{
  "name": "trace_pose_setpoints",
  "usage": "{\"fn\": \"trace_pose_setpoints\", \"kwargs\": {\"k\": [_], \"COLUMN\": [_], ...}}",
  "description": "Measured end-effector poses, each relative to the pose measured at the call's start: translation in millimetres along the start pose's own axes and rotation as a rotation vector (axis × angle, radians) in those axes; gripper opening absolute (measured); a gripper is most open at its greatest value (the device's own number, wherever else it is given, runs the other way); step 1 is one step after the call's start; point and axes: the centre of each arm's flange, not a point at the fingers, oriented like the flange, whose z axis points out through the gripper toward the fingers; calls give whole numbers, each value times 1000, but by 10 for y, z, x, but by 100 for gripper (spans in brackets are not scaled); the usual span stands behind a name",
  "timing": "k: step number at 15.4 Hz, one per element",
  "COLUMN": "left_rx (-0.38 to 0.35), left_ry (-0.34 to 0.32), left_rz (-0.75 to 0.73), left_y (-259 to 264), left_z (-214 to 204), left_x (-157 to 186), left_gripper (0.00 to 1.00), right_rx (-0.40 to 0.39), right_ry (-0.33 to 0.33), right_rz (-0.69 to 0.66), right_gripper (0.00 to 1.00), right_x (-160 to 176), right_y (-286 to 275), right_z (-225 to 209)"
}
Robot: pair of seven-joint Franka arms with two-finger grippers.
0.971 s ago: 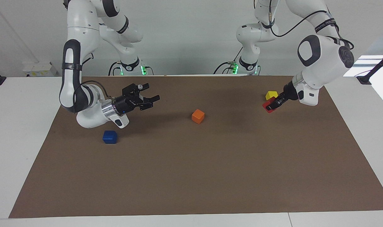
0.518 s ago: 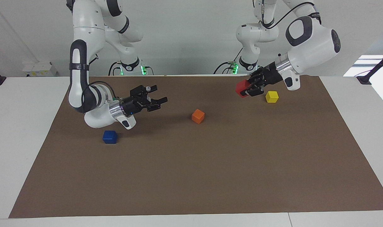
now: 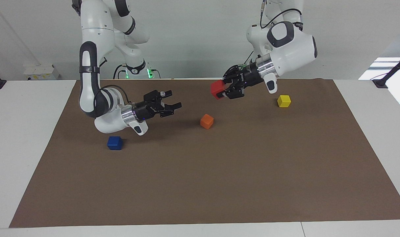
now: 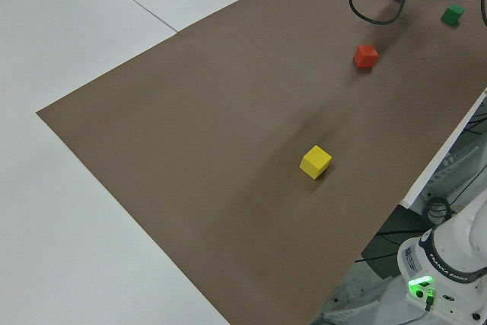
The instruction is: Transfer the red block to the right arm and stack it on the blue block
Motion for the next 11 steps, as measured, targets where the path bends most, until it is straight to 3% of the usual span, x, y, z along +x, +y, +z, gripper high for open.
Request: {"fn": "trace_pose_setpoints", "kwargs": {"k": [3, 8, 11], "left_rx": [-48, -176, -201], "left_ry": [-67, -106, -131], "left_rz": [-68, -179, -229], "left_y": [-89, -226, -305], "left_z": [240, 552, 677], "left_x": [21, -134, -157], "left_gripper": [55, 55, 55], "right_rx": [-9, 6, 8], "right_ry": [4, 10, 6], "right_rz": [2, 2, 6], "right_gripper": [100, 100, 100], "right_x": [7, 21, 22], "right_y": [24, 47, 83], "right_z": [29, 138, 242]}}
